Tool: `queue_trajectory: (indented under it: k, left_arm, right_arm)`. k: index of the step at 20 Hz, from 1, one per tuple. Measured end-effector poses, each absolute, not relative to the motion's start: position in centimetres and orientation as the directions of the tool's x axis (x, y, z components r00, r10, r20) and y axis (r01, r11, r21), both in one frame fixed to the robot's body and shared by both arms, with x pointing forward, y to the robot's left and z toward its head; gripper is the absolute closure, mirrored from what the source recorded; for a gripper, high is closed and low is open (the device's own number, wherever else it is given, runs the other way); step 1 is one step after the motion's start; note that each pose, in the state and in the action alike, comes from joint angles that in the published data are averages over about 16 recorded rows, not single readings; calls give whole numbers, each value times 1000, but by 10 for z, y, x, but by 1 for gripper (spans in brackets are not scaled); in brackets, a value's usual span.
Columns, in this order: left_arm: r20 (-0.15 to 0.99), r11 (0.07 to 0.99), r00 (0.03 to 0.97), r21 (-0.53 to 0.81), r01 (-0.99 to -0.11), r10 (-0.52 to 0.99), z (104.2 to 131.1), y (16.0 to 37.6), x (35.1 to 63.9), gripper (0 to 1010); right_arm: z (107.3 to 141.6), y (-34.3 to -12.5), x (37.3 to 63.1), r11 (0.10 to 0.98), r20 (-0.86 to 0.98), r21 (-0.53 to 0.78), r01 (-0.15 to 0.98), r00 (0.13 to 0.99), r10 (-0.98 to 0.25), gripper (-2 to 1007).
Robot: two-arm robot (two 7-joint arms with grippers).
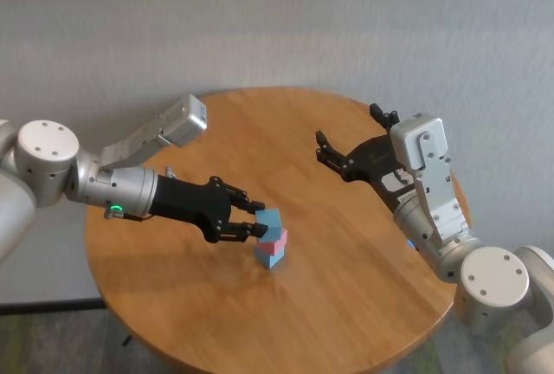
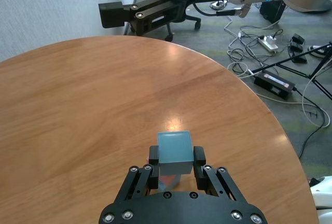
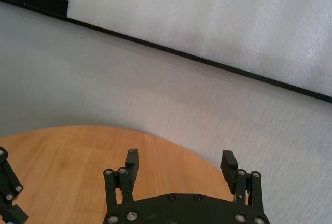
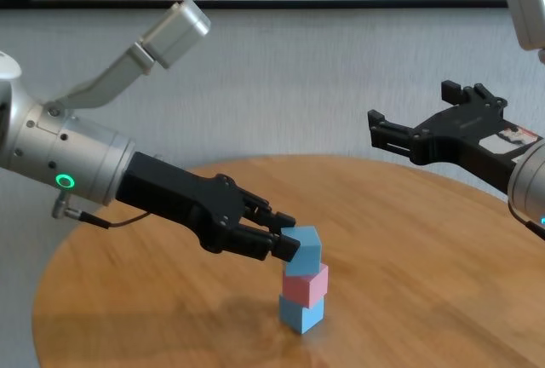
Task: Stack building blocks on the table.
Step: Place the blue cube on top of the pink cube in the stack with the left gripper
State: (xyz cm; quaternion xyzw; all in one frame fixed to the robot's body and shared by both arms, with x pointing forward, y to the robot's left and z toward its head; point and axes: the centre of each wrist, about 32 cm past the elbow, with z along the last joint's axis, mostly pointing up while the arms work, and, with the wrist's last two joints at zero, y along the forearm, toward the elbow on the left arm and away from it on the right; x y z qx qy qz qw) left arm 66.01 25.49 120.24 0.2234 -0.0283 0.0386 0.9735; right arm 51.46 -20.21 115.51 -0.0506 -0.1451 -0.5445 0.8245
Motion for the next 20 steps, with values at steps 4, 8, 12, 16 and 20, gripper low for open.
queue_trajectory:
  k: [4, 8, 12, 16, 20]
  left_arm:
    - [70, 894, 996, 439, -83, 58, 1202, 253, 663, 616]
    - [68, 893, 996, 444, -80, 55, 1201, 251, 666, 616]
    - [69, 891, 996, 446, -83, 58, 1201, 250, 668, 616]
    - [67, 891, 995, 445, -90, 67, 1201, 251, 670, 616]
    - [63, 893, 995, 439, -98, 79, 1201, 252, 670, 616]
  right_arm:
    - [1155, -202, 515, 402, 294, 75, 913, 365, -883, 0]
    - [1155, -202, 515, 402, 294, 75, 913, 365, -883, 0]
    - [1155, -202, 515, 402, 294, 75, 913, 365, -883, 0]
    - [1155, -202, 515, 402, 294, 75, 913, 365, -883, 0]
    - [1155, -202, 515, 402, 294, 75, 913, 365, -883, 0]
